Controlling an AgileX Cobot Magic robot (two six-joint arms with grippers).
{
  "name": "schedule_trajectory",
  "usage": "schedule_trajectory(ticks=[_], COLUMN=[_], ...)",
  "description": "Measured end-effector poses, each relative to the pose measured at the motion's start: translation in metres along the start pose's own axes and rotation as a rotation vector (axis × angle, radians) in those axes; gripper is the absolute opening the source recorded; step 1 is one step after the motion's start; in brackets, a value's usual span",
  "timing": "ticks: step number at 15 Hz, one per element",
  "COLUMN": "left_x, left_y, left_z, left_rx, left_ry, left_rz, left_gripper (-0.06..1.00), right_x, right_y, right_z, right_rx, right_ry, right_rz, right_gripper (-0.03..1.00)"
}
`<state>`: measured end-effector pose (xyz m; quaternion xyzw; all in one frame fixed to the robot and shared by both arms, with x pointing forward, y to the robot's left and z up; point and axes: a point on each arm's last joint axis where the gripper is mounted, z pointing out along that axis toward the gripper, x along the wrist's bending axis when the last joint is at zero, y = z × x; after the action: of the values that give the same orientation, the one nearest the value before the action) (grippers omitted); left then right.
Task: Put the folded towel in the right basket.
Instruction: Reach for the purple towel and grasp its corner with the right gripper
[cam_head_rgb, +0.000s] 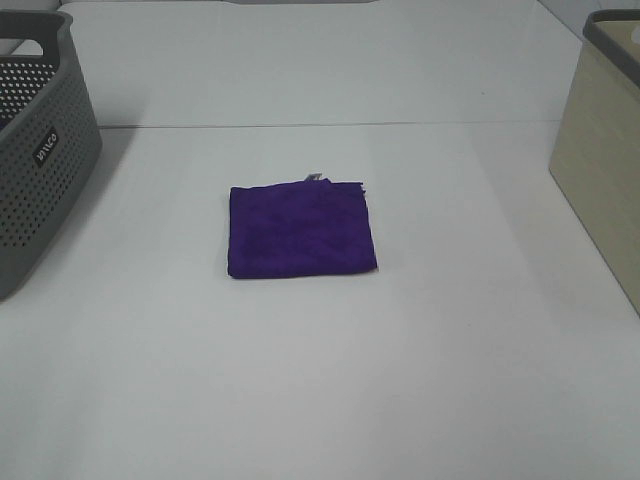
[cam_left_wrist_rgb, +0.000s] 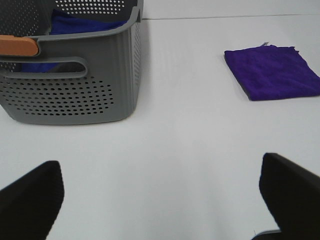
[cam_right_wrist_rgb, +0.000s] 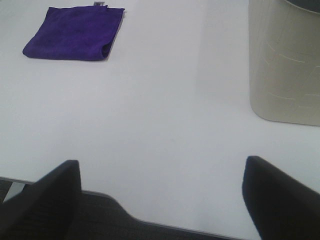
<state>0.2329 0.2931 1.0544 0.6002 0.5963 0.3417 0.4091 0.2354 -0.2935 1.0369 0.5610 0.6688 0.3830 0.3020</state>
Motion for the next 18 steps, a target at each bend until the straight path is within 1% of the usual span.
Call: schedule_trajectory(ticks=[10, 13, 14, 18], left_x=[0.0, 0.0, 0.0, 0.0], left_y=[0.0, 0.0, 0.0, 0.0], left_z=[0.0, 0.0, 0.0, 0.0], left_rx=[0.0, 0.0, 0.0, 0.0], left_ry=[0.0, 0.0, 0.0, 0.0], left_rz=[0.0, 0.0, 0.001, 0.001], left_gripper=[0.99, 0.99, 0.99, 0.99], right_x=[-0.0002, -0.0023, -0.0023, -0.0021], right_y=[0.0, -0.0001, -0.0001, -0.0001], right_z=[0.0, 0.0, 0.0, 0.0], right_rx=[0.0, 0.001, 0.001, 0.001], right_ry=[-0.003, -0.025, -0.025, -0.023], right_rz=[0.002, -0.005, -0.005, -0.004], right_gripper=[0.85, 0.96, 0.97, 0.98])
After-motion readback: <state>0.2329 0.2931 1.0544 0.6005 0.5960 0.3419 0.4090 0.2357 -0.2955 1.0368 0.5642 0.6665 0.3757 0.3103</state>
